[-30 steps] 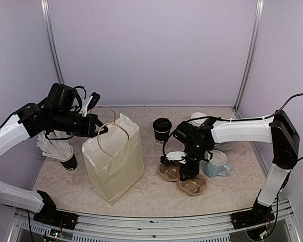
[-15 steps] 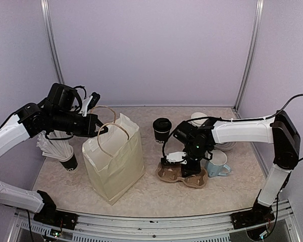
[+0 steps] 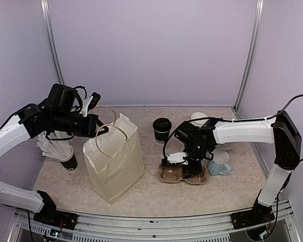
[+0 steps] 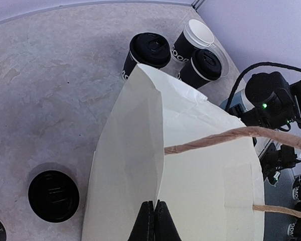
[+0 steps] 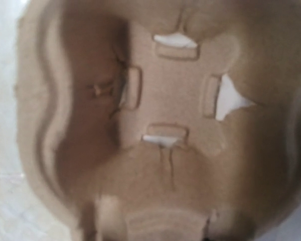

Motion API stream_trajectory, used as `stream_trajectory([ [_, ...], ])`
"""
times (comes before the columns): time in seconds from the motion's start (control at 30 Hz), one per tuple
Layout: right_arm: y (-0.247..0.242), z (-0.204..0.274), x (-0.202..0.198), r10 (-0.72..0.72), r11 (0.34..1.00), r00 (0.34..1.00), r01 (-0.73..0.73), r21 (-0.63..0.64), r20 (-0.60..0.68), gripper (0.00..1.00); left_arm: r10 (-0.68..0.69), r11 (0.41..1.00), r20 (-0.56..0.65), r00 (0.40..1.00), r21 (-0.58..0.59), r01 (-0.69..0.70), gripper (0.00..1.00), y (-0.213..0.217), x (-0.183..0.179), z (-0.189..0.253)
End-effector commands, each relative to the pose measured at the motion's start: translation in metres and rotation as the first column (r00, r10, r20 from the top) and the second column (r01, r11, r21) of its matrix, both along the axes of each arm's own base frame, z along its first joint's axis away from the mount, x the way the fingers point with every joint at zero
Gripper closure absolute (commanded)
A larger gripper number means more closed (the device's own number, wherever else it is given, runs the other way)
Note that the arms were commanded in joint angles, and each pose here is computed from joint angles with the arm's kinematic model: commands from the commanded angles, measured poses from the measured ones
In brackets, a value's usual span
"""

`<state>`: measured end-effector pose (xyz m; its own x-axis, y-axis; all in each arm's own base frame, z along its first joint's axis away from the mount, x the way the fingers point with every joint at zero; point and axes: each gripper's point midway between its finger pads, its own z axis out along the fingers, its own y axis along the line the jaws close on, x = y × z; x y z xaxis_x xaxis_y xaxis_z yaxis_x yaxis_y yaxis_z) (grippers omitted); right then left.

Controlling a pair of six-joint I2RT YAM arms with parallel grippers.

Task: Pack the takeout coffee

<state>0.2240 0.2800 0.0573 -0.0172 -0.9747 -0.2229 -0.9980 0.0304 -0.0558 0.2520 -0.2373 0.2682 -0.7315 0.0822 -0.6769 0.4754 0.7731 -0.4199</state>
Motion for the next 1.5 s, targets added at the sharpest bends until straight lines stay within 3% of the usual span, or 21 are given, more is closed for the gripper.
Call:
stream_trajectory([
  [0.0, 0.003, -0.009, 0.000, -0.054, 0.999, 0.998, 0.055, 0.004, -0.042, 0.57, -0.002, 0.999, -0.028, 1.000, 0.032, 0.003, 1.00, 0.002, -0.002, -0.013],
  [0.13, 0.005, -0.010, 0.003, -0.084, 0.996, 0.995, 0.084, 0.005, -0.051, 0.61, 0.001, 0.999, -0.028, 1.000, 0.032, 0.000, 1.00, 0.002, -0.002, -0.013],
  [0.23, 0.005, -0.009, 0.006, -0.098, 0.995, 0.994, 0.099, 0.010, -0.053, 0.70, 0.003, 0.999, -0.029, 1.000, 0.033, -0.002, 0.99, 0.002, -0.001, -0.013],
  [0.37, 0.009, 0.001, 0.008, -0.100, 0.994, 0.994, 0.102, 0.037, -0.047, 0.82, 0.016, 0.999, -0.026, 1.000, 0.040, -0.015, 0.81, 0.004, 0.000, -0.010],
  [0.73, 0.031, 0.096, -0.011, 0.026, 0.957, 0.999, -0.018, 0.288, -0.023, 0.84, 0.075, 0.992, -0.006, 0.997, 0.098, -0.074, 0.49, 0.024, -0.004, 0.014],
  [0.83, 0.031, 0.117, -0.012, 0.042, 0.941, 0.999, -0.046, 0.335, 0.020, 0.85, 0.078, 0.991, -0.012, 0.997, 0.109, -0.077, 0.44, 0.028, -0.006, 0.015],
  [1.0, 0.041, 0.171, -0.017, 0.080, 0.887, 0.995, -0.099, 0.451, 0.062, 0.85, 0.081, 0.986, -0.052, 0.995, 0.148, -0.073, 0.50, 0.030, -0.009, 0.002],
  [1.17, 0.053, 0.240, -0.017, 0.101, 0.799, 0.978, -0.188, 0.571, 0.181, 0.85, 0.054, 0.988, -0.087, 0.995, 0.152, -0.040, 0.58, 0.025, -0.012, -0.004],
  [1.27, 0.059, 0.273, -0.017, 0.104, 0.743, 0.963, -0.241, 0.625, 0.248, 0.86, 0.033, 0.989, -0.080, 0.996, 0.146, -0.021, 0.72, 0.019, -0.008, -0.004],
  [1.4, 0.068, 0.312, -0.022, 0.126, 0.659, 0.946, -0.304, 0.688, 0.298, 0.87, -0.044, 0.992, -0.091, 0.995, 0.113, 0.054, 1.00, 0.000, -0.008, -0.002],
  [1.47, 0.074, 0.330, -0.032, 0.180, 0.600, 0.934, -0.352, 0.718, 0.308, 0.87, -0.093, 0.991, -0.087, 0.992, 0.093, 0.101, 1.00, -0.013, -0.009, 0.001],
])
